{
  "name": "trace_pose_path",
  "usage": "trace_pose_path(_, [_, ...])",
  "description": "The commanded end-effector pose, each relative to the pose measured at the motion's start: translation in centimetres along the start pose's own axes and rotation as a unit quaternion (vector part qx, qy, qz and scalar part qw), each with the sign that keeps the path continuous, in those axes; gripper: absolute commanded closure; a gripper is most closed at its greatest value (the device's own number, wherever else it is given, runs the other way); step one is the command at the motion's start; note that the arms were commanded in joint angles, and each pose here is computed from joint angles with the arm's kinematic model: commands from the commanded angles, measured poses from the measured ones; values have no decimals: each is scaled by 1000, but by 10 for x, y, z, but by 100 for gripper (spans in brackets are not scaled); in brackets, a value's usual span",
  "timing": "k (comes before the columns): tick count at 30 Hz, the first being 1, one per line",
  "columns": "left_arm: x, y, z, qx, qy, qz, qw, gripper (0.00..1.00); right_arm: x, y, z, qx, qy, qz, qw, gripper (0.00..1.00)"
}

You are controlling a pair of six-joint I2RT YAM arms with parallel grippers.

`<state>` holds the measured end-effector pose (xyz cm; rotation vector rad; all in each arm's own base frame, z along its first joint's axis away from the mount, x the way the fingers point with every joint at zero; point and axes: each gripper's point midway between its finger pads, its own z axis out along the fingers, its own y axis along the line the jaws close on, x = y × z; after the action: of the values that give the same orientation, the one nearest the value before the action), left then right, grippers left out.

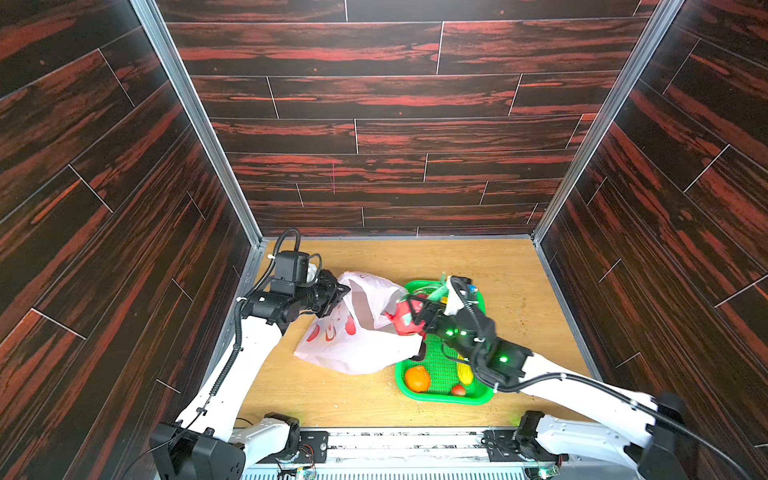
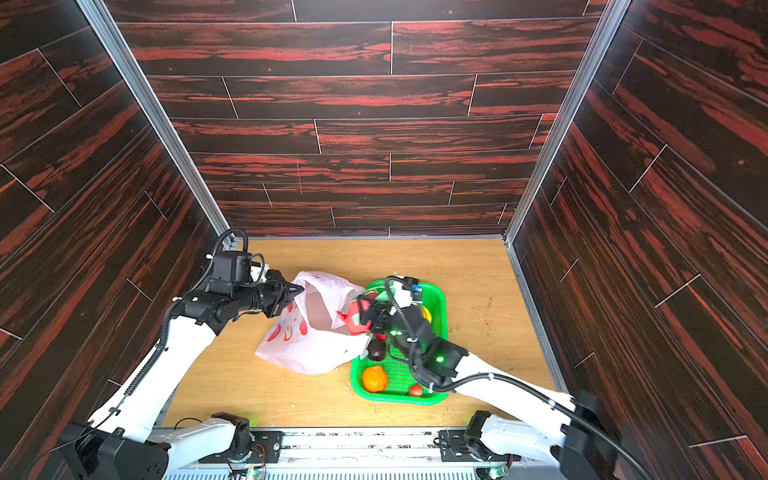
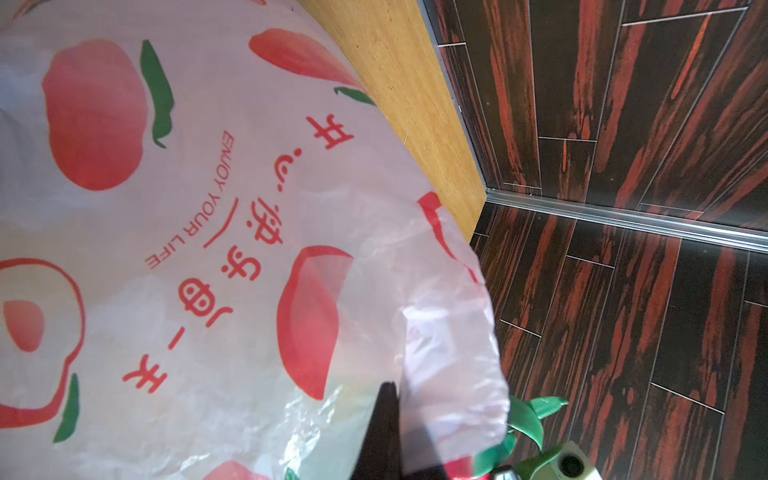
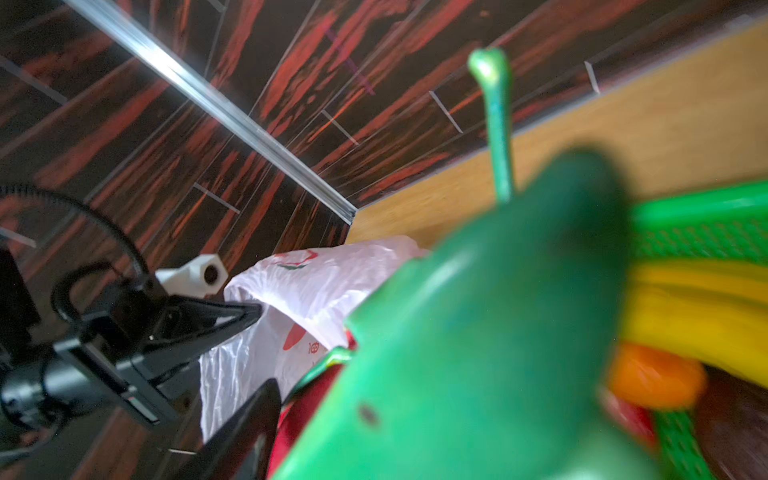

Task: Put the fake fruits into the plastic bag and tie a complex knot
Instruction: 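Lift the dragon fruit with the right gripper and carry it into the bag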

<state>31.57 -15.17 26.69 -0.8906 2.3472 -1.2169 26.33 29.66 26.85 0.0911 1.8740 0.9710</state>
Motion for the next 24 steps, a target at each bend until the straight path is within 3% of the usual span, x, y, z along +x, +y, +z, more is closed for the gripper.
trace_pose_path(1, [8,-7,-10,12,6,3,1000,100,-37,54,3,-73,-83,-24,994,48])
trace_pose_path(13, [12,-5,-13,8,14,-8,1000,100,6,95,26,-119,-111,-120,979,47])
trace_pose_path(24, [15,-10,-18,14,17,-13,1000,100,32,112,48,-143,-148,-220,954,47])
